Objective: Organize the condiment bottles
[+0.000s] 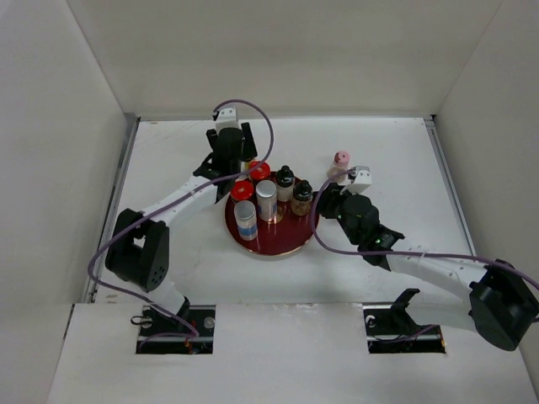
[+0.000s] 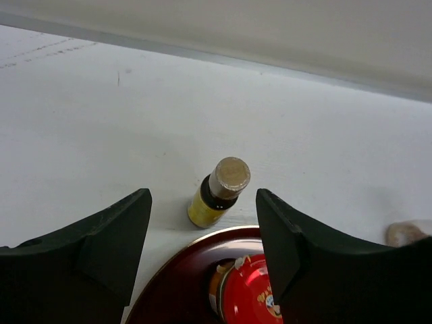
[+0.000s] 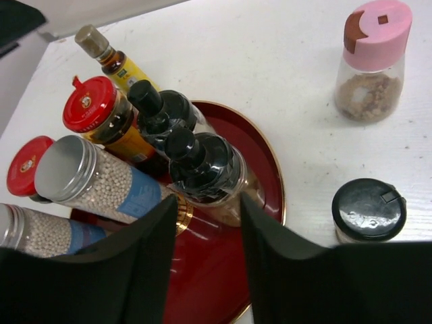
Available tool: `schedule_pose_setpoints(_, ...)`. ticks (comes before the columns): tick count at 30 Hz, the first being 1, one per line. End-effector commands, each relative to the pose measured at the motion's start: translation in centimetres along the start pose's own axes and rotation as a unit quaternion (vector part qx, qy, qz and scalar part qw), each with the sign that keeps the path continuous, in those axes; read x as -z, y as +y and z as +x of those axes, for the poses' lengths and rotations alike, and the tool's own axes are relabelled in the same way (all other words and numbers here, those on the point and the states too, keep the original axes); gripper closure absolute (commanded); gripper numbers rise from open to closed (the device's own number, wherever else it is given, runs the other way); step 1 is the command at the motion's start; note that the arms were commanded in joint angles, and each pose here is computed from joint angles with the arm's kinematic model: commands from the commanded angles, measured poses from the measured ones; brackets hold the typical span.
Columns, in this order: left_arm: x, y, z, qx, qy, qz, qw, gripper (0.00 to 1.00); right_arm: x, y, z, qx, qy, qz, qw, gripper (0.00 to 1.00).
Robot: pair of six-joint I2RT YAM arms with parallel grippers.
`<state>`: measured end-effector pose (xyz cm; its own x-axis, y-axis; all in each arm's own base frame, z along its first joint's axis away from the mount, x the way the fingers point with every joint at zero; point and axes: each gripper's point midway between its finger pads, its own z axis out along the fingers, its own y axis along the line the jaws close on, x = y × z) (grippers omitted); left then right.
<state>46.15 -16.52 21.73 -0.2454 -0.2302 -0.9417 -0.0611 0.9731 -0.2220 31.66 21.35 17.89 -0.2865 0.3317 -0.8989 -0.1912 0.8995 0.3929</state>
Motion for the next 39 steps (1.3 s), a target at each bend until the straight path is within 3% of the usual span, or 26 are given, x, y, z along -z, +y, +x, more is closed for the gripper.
schedule_pose_setpoints(1,-1.0,-1.5,-2.1,-0.037,0.004,0.020,0.999,0.39,0.2,1.6,-1.9,-0.028,-0.031,-0.032,0.999,0.51)
schedule_pose_setpoints(8,-3.9,-2.7,-0.1,-0.093,0.041,0.014,0.995,0.40,-0.1,2.0,-1.5,-0.020,-0.025,-0.038,0.999,0.31)
schedule_pose_setpoints(25,-6.5,-2.6,1.8,-0.104,0.047,0.007,0.993,0.56,-0.2,2.3,-1.4,-0.012,-0.025,-0.044,0.999,0.27)
schedule_pose_setpoints(31,-6.9,-2.2,1.8,-0.109,0.048,0.003,0.993,0.71,-0.3,2.5,-1.2,-0.010,-0.020,-0.046,0.999,0.28)
schedule_pose_setpoints(35,-6.1,-1.4,-0.2,-0.099,0.020,-0.006,0.995,0.77,-0.2,2.4,-1.4,-0.011,-0.024,-0.045,0.999,0.27)
schedule_pose_setpoints(39,-4.0,0.1,-5.8,-0.068,-0.047,-0.025,0.996,0.80,-0.3,2.4,-0.9,-0.012,-0.017,-0.045,0.999,0.27)
